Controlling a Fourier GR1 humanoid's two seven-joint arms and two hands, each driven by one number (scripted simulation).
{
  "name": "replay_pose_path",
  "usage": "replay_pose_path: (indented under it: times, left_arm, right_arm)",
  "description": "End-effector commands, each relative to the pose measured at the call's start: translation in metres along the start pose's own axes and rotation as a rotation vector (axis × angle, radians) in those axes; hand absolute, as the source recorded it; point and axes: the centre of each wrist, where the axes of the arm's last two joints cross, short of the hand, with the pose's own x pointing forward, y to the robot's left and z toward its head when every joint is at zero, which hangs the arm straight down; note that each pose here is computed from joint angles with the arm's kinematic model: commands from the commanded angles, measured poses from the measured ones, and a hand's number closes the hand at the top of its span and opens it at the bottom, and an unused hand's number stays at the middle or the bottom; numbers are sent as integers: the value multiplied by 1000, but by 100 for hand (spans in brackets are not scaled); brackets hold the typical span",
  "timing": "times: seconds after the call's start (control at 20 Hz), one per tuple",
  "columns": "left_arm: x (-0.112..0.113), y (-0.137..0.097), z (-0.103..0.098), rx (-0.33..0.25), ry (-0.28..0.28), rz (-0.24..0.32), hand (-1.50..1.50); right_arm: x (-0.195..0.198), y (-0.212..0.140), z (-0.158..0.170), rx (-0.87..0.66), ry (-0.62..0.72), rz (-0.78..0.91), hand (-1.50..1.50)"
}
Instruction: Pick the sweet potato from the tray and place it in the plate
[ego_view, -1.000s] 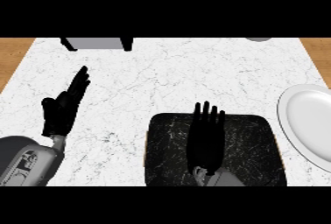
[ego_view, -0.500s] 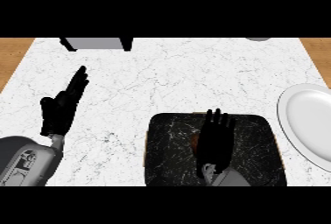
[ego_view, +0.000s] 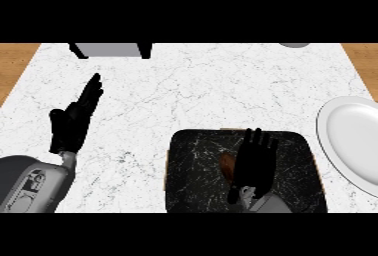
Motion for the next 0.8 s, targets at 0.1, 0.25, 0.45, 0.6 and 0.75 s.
replay_pose_path:
  times: [0.1,0.25,0.45,0.6,0.75]
  left_arm:
    - [4,-2,13,-5,-1,-8,0]
    - [-7,-9,7,6,-16,-7,0]
    - [0,-3,-1,17,11,-21,0]
    - [-12,7,9,37,18,-1,0]
    - [-15,16,11,81,43,-4,0]
  right_arm:
    - [-12,11,0,-44,102,76,150]
    - [-9,10,-8,-76,91,91,150]
    - [-10,15,2,-106,89,75,150]
    - [-124,7,-46,-104,14,10,150]
    - [-167,4,-61,-51,-23,-97,150]
